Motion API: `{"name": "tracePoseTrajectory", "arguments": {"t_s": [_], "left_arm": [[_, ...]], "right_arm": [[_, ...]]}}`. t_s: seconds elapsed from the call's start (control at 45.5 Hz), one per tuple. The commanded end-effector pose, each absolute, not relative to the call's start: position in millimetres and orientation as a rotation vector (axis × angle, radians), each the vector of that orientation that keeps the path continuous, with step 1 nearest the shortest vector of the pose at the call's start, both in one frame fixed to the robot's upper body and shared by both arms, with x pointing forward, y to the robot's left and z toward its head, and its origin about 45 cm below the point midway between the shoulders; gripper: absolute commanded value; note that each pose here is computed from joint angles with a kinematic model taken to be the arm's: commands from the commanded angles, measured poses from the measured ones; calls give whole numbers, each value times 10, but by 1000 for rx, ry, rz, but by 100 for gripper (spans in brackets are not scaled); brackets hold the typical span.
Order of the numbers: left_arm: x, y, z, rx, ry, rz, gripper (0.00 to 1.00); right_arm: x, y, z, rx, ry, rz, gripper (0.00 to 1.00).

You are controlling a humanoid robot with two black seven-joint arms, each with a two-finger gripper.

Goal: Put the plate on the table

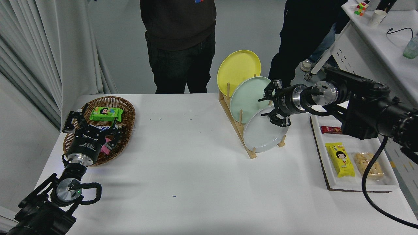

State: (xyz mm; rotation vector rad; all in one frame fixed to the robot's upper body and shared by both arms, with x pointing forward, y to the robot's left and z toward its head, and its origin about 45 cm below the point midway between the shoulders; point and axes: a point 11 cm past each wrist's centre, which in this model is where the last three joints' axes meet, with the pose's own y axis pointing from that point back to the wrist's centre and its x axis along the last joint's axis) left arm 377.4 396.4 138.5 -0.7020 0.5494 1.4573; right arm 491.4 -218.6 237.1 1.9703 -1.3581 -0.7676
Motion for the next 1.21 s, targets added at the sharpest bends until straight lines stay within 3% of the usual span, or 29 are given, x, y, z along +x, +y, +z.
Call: {"name": "tracePoseTrajectory", "arguments": {"t_s": [0.0, 1.187], "left_arm": [[3775, 3964, 1386, -702, 549, 1457, 98], [3776, 3964, 1387, -702, 549, 1457, 98]], "right_arm": [[4907, -2200, 2360, 1968, -1358, -770, 46], [4865, -2142, 2354, 1991, -1313, -775, 34]]}}
